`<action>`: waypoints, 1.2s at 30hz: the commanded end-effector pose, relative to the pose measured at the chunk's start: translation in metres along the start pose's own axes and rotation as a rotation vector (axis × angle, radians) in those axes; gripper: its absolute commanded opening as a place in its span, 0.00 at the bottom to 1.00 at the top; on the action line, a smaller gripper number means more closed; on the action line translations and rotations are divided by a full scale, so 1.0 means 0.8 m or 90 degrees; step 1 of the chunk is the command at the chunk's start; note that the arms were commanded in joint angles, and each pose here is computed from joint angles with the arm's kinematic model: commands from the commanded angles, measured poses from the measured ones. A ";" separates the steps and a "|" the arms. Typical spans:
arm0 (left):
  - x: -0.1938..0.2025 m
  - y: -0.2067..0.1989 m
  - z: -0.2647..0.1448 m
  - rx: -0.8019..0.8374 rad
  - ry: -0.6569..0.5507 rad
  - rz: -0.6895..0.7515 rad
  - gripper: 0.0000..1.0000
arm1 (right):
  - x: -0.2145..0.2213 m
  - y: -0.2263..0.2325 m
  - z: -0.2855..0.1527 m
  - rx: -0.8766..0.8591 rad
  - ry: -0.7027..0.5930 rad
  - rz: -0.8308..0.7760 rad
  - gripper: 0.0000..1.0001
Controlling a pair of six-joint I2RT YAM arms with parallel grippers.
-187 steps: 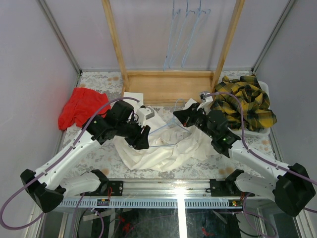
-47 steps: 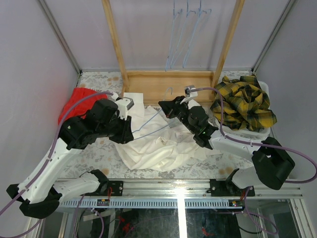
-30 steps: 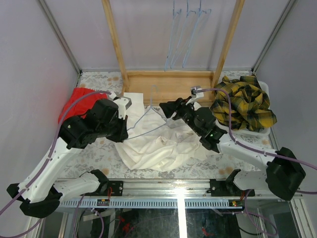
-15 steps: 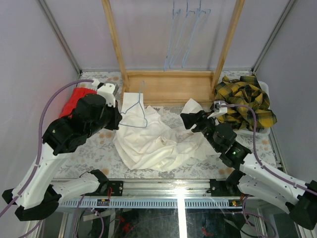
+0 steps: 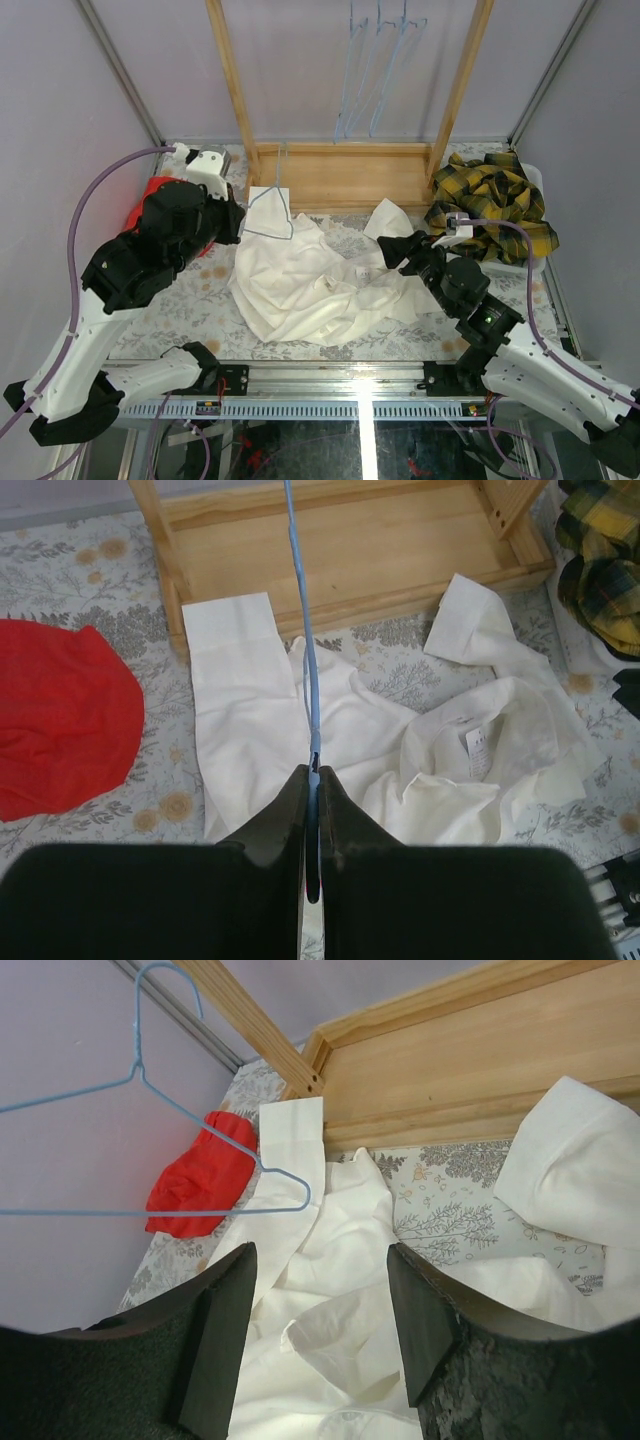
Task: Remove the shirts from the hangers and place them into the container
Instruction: Place the hanger at the clothesline.
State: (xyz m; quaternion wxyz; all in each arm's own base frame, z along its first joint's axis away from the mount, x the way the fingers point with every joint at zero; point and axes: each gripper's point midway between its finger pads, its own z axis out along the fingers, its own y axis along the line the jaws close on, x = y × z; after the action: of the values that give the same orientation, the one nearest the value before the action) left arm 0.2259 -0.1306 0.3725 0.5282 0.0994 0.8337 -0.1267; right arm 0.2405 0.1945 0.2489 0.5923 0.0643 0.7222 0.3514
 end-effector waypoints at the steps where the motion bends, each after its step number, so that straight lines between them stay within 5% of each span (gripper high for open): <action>1: -0.067 0.003 -0.007 -0.014 -0.133 -0.025 0.00 | -0.002 0.002 -0.005 -0.004 -0.004 0.026 0.62; 27: -0.291 -0.015 -0.041 -0.030 -0.523 -0.018 0.00 | 0.004 -0.020 -0.018 0.031 -0.006 0.039 0.62; 36: -0.332 -0.027 0.010 -0.045 -0.576 0.001 0.00 | -0.002 -0.022 -0.023 0.037 -0.013 0.034 0.62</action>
State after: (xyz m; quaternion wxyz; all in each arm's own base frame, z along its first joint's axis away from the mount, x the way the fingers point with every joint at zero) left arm 0.3266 -0.1665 0.5748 0.8015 0.0443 0.5834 -0.1237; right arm 0.2271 0.1800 0.2290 0.5721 0.0848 0.7377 0.3483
